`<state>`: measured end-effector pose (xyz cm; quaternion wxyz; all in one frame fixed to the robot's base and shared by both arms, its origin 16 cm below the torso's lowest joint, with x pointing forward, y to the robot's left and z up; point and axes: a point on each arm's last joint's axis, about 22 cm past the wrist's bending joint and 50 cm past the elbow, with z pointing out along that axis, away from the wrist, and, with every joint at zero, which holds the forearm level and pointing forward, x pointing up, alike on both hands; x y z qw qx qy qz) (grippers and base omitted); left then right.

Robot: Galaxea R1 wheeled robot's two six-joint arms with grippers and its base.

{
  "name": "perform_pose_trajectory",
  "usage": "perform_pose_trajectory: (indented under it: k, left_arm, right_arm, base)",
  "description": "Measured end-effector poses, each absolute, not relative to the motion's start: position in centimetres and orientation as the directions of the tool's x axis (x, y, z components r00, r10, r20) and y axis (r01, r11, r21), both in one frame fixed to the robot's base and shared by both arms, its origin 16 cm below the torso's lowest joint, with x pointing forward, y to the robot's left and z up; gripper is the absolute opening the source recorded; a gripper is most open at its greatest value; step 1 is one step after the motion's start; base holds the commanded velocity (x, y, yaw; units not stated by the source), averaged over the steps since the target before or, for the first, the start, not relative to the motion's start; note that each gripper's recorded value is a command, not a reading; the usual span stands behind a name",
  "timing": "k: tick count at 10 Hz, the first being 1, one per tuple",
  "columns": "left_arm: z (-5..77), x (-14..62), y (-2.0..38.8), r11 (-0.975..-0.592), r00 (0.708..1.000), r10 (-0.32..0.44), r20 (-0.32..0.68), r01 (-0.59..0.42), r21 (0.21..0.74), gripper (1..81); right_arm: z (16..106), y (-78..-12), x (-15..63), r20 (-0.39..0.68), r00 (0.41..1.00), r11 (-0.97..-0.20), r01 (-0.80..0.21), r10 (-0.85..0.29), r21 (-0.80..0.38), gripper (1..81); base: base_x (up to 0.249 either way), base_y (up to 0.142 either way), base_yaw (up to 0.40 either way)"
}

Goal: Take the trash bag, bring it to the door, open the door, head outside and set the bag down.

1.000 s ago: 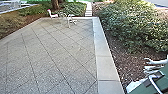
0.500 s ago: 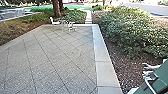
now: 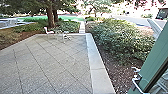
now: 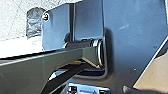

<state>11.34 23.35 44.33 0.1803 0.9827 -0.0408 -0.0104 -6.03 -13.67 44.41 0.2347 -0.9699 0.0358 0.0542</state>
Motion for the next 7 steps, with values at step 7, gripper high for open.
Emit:
perform_pose_trajectory:
  k: [7]
  left_arm:
    - [42.3, 0.1, 18.9, -0.931, 0.993, -0.12, -0.007, -0.11, 0.348, 81.1]
  right_arm:
    - [43.2, -12.8, -5.6, -0.105, 0.993, -0.909, -0.091, -0.052, -0.406, 81.1]
  base:
    - [0.0, 0.0, 0.0]
